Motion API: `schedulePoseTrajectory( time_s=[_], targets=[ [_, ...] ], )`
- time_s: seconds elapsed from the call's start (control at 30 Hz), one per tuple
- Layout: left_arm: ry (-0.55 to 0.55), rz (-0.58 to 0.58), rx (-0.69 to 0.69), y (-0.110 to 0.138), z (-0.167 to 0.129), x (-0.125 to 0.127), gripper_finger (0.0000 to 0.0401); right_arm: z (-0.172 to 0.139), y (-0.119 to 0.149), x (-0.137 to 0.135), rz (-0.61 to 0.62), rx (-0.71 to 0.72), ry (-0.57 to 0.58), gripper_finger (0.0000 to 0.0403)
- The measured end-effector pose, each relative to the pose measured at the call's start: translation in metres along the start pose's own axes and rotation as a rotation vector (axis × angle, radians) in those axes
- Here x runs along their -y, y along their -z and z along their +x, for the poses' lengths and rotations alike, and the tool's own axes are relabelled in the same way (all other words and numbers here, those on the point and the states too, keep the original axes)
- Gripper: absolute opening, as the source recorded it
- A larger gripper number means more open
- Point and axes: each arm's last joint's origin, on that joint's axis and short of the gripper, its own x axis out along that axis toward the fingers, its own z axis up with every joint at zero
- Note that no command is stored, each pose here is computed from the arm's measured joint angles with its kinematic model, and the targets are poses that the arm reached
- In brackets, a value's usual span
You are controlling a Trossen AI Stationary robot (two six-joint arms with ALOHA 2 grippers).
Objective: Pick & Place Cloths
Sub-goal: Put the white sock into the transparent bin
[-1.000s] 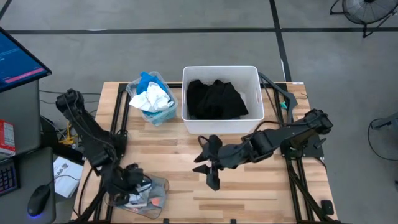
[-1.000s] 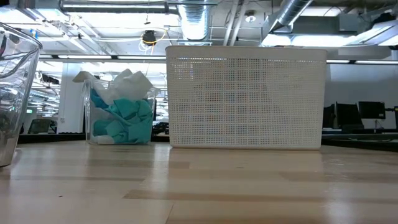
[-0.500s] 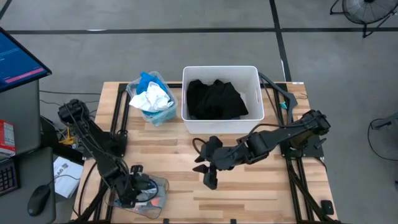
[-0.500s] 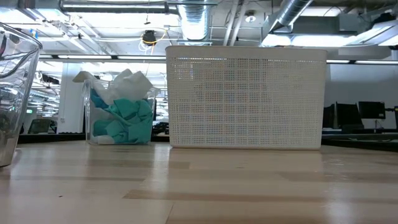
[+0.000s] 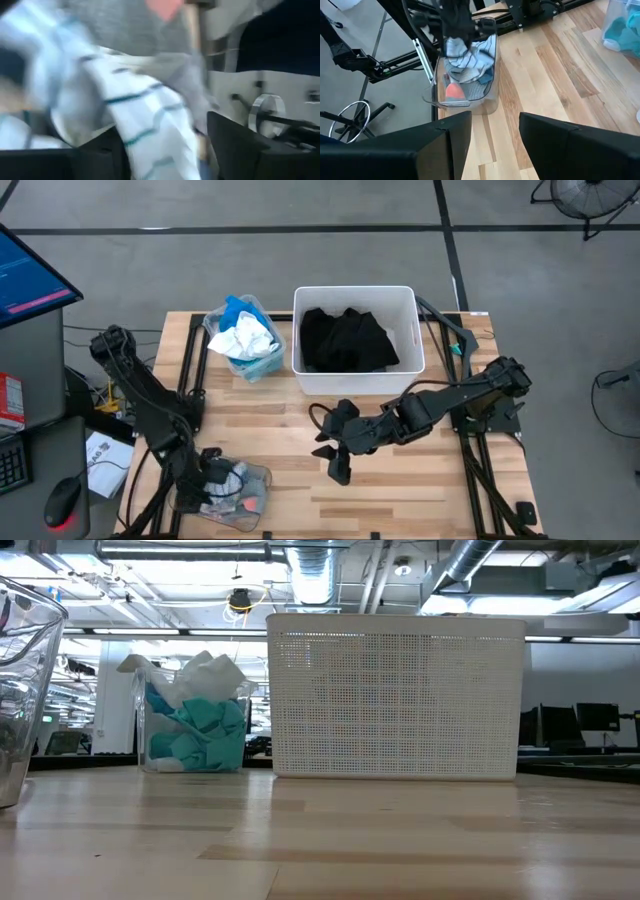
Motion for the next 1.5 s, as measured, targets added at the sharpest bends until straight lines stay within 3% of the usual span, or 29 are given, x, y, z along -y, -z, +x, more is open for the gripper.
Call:
schedulePoseTrajectory(
  time_s=[0.17, 0.37, 0.63, 0.9, 1.07, 1.17, 1.4, 1.5],
  targets=[
    [0.144, -0.098, 0.046, 0.002, -0.033, 0.002, 0.0242, 0.000, 0.000, 0.000, 0.000, 0.000, 0.000, 0.0162],
    [0.246, -0.176, 0.083, 0.005, -0.057, 0.001, 0.0220, 0.000, 0.000, 0.000, 0.007, 0.000, 0.000, 0.0164],
    [0.296, -0.208, -0.057, 0.013, -0.054, 0.007, 0.0150, -0.001, 0.002, -0.002, 0.014, -0.006, -0.004, 0.0161],
    [0.286, -0.190, -0.126, 0.028, -0.050, 0.015, 0.0016, -0.002, 0.007, -0.004, 0.004, -0.039, 0.010, 0.0159],
    [0.272, -0.213, -0.155, 0.034, -0.050, 0.017, 0.0003, -0.002, 0.007, -0.003, 0.003, -0.040, 0.013, 0.0154],
    [0.244, -0.222, -0.074, 0.031, -0.050, 0.015, 0.0001, -0.002, 0.007, -0.003, -0.002, -0.041, 0.015, 0.0151],
    [0.062, -0.160, 0.338, 0.019, -0.049, 0.010, 0.0000, -0.002, 0.007, -0.002, -0.005, -0.042, 0.018, 0.0145],
    [-0.009, -0.142, 0.384, 0.019, -0.040, 0.007, 0.0000, -0.002, 0.007, -0.002, -0.005, -0.042, 0.018, 0.0143]
  ],
)
